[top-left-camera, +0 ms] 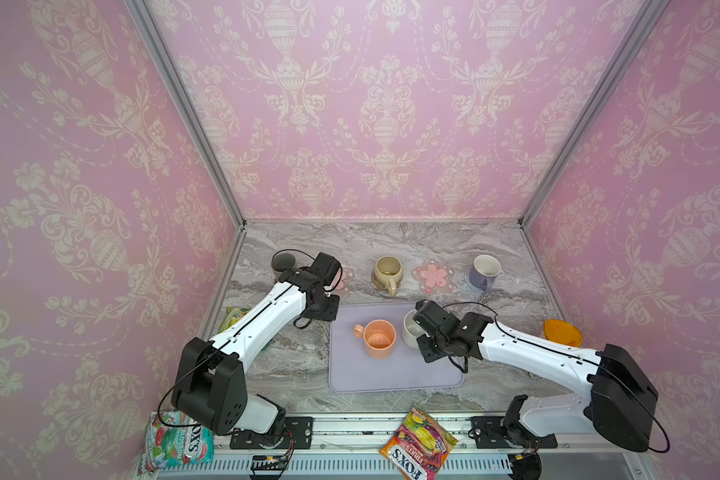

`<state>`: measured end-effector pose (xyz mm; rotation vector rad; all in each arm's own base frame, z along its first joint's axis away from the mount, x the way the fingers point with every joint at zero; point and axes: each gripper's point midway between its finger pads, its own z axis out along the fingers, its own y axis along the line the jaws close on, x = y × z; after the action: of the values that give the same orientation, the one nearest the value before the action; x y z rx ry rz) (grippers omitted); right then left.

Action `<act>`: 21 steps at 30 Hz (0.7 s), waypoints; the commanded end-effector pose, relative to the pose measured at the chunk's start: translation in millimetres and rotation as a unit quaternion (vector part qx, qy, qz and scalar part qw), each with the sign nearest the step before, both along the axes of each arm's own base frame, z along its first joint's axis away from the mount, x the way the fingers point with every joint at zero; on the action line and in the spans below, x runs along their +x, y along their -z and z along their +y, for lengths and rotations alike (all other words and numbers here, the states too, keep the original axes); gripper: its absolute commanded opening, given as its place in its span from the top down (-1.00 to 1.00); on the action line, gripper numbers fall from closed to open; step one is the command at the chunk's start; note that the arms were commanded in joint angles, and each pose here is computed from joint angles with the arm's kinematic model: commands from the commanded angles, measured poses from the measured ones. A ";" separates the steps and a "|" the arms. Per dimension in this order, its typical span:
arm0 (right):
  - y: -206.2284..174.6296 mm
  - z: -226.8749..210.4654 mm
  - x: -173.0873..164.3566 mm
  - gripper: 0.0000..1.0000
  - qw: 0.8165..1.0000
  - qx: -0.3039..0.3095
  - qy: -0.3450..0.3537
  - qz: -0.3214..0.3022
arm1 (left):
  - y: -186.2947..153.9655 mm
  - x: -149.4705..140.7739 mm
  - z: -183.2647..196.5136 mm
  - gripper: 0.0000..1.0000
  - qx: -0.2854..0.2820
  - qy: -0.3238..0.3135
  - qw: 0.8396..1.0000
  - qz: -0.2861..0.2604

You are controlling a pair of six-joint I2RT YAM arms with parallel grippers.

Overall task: Place cups on coasters
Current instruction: Pick up the cup from the tray.

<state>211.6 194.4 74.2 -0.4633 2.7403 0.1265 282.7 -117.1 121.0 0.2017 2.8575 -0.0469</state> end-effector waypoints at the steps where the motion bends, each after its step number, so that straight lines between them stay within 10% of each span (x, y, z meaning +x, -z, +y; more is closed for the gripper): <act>1: 1.3 -5.9 4.6 0.68 1.000 -0.014 0.019 -0.002 | -4.0 -7.1 4.4 0.22 0.010 -0.007 1.000 0.002; 6: -5.1 -11.0 6.4 0.99 0.999 -0.017 0.027 -0.014 | -3.6 -6.5 4.0 0.22 0.009 -0.007 1.000 0.001; 21: -25.5 -33.0 12.6 1.00 0.996 -0.011 0.070 -0.058 | 2.0 -8.9 4.9 0.22 0.009 -0.006 1.000 0.002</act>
<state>214.7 169.9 82.9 -0.3618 2.7258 0.0409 281.7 -116.6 119.9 0.2019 2.8597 -0.0457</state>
